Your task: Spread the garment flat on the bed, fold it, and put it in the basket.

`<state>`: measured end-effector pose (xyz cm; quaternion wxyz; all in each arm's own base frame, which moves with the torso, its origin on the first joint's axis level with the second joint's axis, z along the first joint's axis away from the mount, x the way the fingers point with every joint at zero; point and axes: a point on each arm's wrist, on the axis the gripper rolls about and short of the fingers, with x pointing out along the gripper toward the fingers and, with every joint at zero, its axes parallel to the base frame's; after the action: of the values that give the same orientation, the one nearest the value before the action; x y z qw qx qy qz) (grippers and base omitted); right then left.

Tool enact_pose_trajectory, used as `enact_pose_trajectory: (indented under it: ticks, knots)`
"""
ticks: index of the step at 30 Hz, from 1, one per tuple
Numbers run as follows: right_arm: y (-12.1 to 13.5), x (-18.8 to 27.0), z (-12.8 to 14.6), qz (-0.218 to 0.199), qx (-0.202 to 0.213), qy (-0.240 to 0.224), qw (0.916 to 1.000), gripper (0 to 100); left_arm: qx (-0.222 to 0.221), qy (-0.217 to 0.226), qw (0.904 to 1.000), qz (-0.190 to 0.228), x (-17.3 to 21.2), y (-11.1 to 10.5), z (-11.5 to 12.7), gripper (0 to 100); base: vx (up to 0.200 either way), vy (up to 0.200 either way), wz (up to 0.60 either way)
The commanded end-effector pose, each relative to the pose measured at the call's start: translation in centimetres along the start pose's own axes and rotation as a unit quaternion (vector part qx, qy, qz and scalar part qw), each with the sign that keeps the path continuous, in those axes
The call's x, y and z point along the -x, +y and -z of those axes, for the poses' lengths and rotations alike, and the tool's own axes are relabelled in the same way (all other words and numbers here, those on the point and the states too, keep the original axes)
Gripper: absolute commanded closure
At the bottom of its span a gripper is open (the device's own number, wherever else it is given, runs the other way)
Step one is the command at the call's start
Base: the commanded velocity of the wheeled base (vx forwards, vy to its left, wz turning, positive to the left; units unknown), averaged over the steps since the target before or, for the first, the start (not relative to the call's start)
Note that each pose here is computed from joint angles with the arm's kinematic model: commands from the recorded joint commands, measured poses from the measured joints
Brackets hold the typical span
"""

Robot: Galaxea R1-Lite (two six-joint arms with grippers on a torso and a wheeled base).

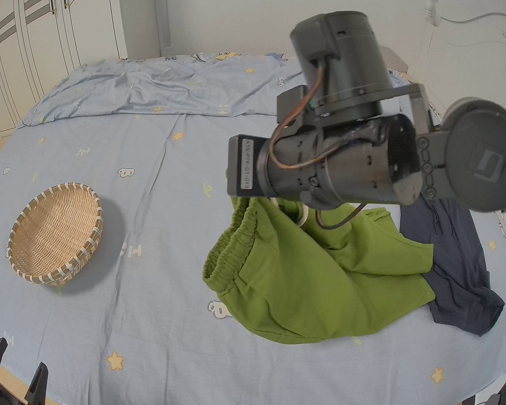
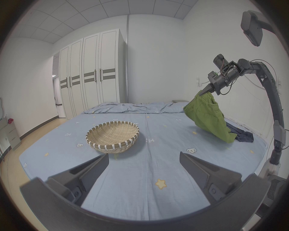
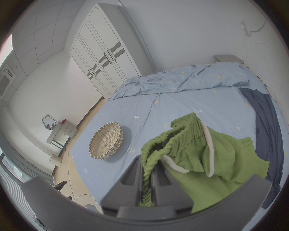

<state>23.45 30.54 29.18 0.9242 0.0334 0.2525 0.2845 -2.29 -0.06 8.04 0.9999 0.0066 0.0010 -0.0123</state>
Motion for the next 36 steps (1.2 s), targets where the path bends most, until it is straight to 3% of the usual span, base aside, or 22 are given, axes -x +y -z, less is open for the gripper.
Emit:
enact_pose_trajectory:
  ticks: [1, 4, 5, 14, 22, 25, 26, 27, 29, 32, 36]
  knots:
    - [0.7, -2.4, 1.4, 0.003, 0.008, 0.023, 0.9997, 100, 0.001, 0.007, 1.0, 0.0, -0.1, 0.0, 0.4, 0, 0.0, 0.0, 0.0]
    - [0.6, -3.6, 1.9, 0.01, 0.009, 0.033, 0.9994, 100, 0.001, 0.007, 1.0, 0.0, -0.1, 0.0, 0.4, 0, 0.0, 0.0, 0.0]
    - [0.6, -3.9, 2.1, 0.011, 0.009, 0.036, 0.9993, 0, 0.001, 0.007, 1.0, 0.0, -0.1, 0.0, 0.4, 0, 0.0, 0.0, 0.0]
    - [1.1, -6.3, 4.0, 0.017, 0.019, 0.064, 0.9976, 0, 0.0, 0.007, 1.0, 0.0, -0.1, 0.0, 0.4, 0, 0.0, 0.0, 0.0]
    - [0.2, -5.1, 3.3, 0.019, 0.0, 0.065, 0.9977, 0, 0.001, 0.006, 1.0, -0.001, -0.1, 0.0, 0.5, 0, 0.0, 0.0, 0.0]
    - [-2.1, -1.5, 1.8, 0.021, -0.029, 0.063, 0.9974, 0, 0.018, -0.045, 0.9988, 0.009, 0.8, 0.0, -2.5, 0, 0.0, 0.0, 0.0]
    - [-3.4, 0.3, 1.1, 0.007, -0.043, 0.064, 0.997, 0, 0.055, -0.093, 0.994, 0.019, 2.0, 0.0, -5.6, 0, 0.0, 0.0, 0.0]
    - [-4.8, 2.0, 0.7, -0.011, -0.06, 0.065, 0.996, 0, 0.091, -0.105, 0.9891, 0.048, 2.9, 0.1, -8.2, 0, 0.0, 0.0, 0.0]
    - [-7.1, 4.8, 0.1, -0.042, -0.09, 0.063, 0.993, 0, 0.11, -0.055, 0.9871, 0.102, 2.7, 0.3, -10.2, 0, 0.0, 0.0, 0.0]
    - [-10.7, 8.6, -0.4, -0.077, -0.143, 0.049, 0.9855, 0, 0.116, 0.035, 0.9777, 0.172, 1.4, 0.2, -10.6, 0, 0.0, 0.0, 0.0]
    - [-15.2, 10.5, 1.0, -0.065, -0.192, 0.033, 0.9787, 0, 0.156, 0.151, 0.9486, 0.23, -2.6, -0.5, -10.6, 0, 0.0, 0.0, 0.0]
